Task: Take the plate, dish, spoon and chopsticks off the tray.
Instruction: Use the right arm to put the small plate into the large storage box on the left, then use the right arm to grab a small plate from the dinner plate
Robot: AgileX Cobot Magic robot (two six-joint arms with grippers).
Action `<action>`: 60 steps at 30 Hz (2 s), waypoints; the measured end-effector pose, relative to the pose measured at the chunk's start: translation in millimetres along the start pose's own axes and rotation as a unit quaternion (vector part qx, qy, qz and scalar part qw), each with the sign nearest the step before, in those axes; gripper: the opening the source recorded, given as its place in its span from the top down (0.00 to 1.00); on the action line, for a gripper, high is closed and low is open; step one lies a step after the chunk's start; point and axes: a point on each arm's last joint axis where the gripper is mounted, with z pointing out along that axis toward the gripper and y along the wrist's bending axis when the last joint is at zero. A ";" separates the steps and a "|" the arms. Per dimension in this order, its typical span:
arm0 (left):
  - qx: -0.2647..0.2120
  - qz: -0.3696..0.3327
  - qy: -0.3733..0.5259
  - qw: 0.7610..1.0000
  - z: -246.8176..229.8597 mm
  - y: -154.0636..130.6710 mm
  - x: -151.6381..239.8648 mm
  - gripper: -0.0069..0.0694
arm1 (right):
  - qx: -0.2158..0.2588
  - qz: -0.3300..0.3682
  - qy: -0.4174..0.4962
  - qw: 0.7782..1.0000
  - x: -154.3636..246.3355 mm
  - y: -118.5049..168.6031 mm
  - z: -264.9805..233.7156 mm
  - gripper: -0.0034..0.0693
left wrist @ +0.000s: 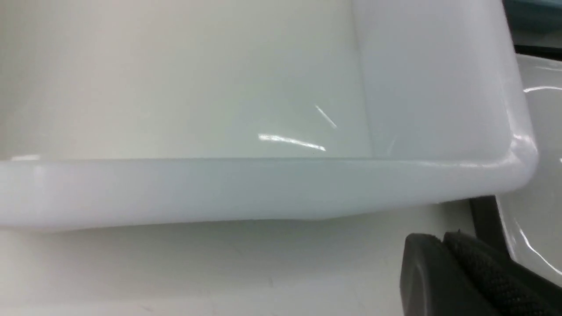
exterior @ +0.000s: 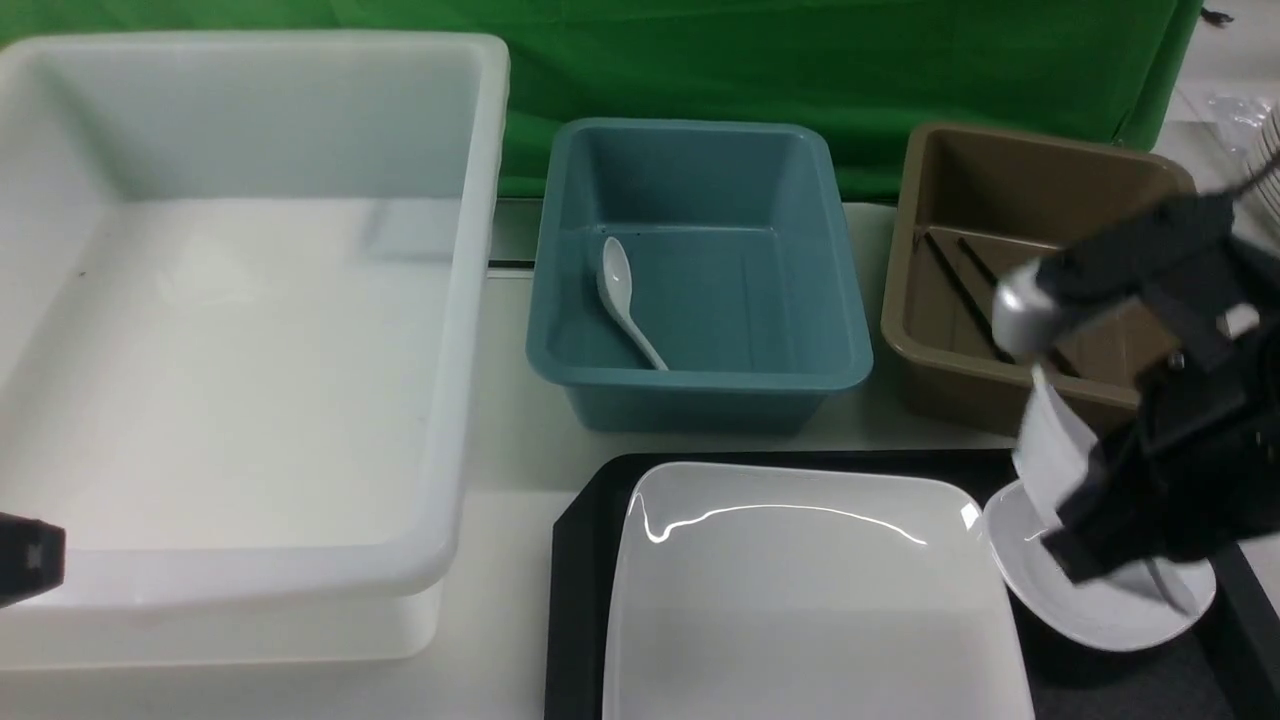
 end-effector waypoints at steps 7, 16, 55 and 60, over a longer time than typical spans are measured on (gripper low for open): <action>-0.125 -0.047 -0.018 0.991 -0.3 22.9 -4.5 0.89 | -0.090 -0.069 -0.139 0.984 -80.4 17.7 -7.8 0.86; -0.144 -0.083 -0.001 0.986 12.7 27.1 -11.7 0.89 | -0.194 -0.204 -0.179 0.943 -172.6 122.2 60.5 0.86; -0.060 -0.143 -0.023 0.988 13.9 35.7 -19.1 0.89 | -0.158 -0.210 -0.076 0.962 -174.7 175.4 183.0 0.31; -0.045 -0.101 -0.016 0.994 15.5 29.1 -19.0 0.89 | 0.020 -0.235 -0.066 0.970 -179.6 124.2 102.3 0.75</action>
